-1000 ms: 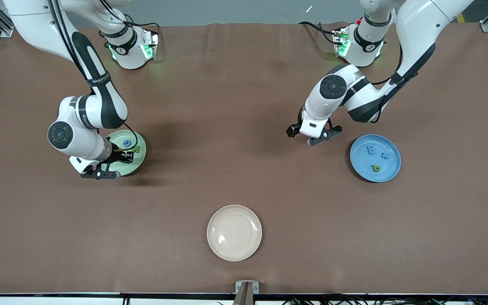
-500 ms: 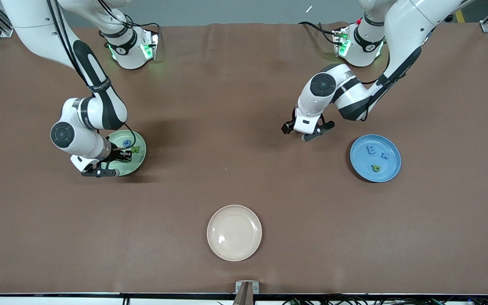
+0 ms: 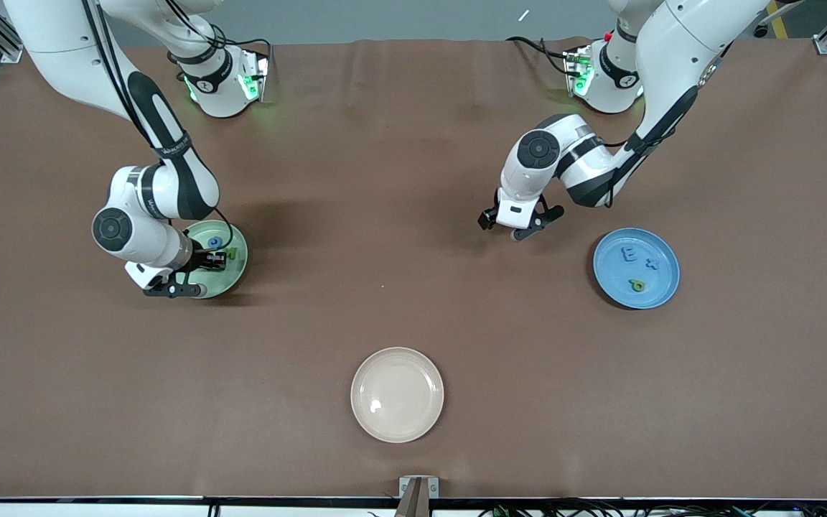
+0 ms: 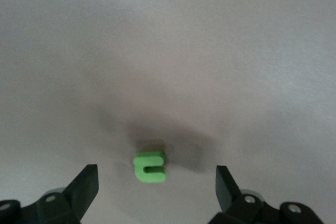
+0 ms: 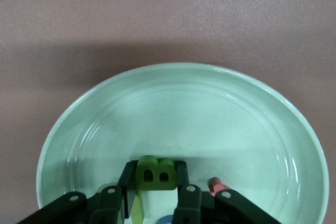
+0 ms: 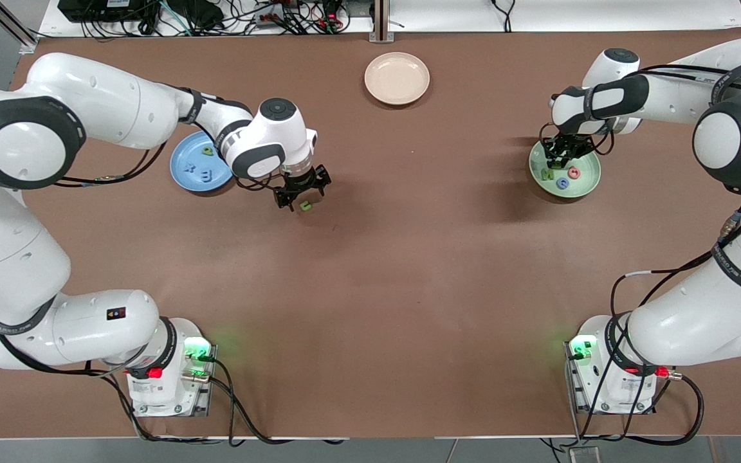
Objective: Sort upper and lower case letters into plates
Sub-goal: 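Release the B with the right gripper while the left gripper lifts the u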
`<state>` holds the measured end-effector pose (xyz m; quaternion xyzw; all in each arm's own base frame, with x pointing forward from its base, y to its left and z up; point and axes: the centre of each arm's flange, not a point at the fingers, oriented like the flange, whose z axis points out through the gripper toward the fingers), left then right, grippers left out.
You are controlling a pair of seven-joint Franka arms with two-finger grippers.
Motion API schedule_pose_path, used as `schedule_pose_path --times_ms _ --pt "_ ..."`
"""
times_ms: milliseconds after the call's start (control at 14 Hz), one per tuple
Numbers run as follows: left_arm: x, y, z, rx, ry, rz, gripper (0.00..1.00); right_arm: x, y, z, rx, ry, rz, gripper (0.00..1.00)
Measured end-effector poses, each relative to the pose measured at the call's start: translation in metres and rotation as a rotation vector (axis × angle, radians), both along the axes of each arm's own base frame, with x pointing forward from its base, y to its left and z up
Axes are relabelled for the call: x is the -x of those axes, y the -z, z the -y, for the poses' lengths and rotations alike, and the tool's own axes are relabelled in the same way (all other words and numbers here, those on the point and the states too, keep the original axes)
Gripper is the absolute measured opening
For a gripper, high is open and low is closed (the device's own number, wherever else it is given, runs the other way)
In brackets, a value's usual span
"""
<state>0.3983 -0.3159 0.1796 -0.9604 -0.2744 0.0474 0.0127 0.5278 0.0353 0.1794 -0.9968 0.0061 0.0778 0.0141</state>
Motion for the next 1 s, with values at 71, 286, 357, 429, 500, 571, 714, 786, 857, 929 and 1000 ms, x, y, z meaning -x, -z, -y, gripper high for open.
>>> schedule_pose_path --times_ms 71,286,357,429,500,571,714,786,857,929,1000 --pt "0.001 0.003 0.000 -0.005 -0.008 0.001 0.98 0.000 0.000 0.000 0.000 0.000 0.000 0.35" --pt "0.003 0.005 0.002 -0.013 -0.014 0.001 0.86 0.000 0.000 0.000 0.000 0.000 -0.001 0.35" --pt "0.003 0.006 0.002 -0.013 -0.014 0.001 0.77 0.000 0.000 0.000 0.000 0.000 -0.001 0.35" --pt "0.003 0.006 0.002 -0.013 -0.014 0.001 0.71 0.000 0.000 0.001 -0.001 -0.002 -0.002 0.35" --pt "0.003 0.006 0.002 -0.013 -0.014 0.001 0.70 0.000 0.000 0.003 -0.003 -0.010 -0.002 0.35" --pt "0.003 0.006 0.002 -0.013 -0.014 0.000 0.63 0.000 0.000 0.007 -0.005 -0.016 -0.002 0.35" --pt "0.003 0.006 0.002 -0.013 -0.014 0.000 0.56 0.000 0.000 0.014 -0.008 -0.022 -0.002 0.35" --pt "0.003 0.006 0.002 -0.013 -0.014 0.001 0.51 0.000 0.000 0.017 -0.009 -0.024 -0.002 0.35" --pt "0.003 0.006 0.003 -0.010 -0.013 0.002 0.44 0.000 0.000 0.017 -0.009 -0.024 -0.002 0.35" --pt "0.004 0.005 0.003 -0.010 -0.012 0.003 0.43 0.000 0.000 0.017 -0.009 -0.024 -0.002 0.35" --pt "0.004 0.005 0.004 -0.009 -0.010 0.004 0.37 0.000 0.000 0.017 -0.009 -0.024 -0.002 0.35"
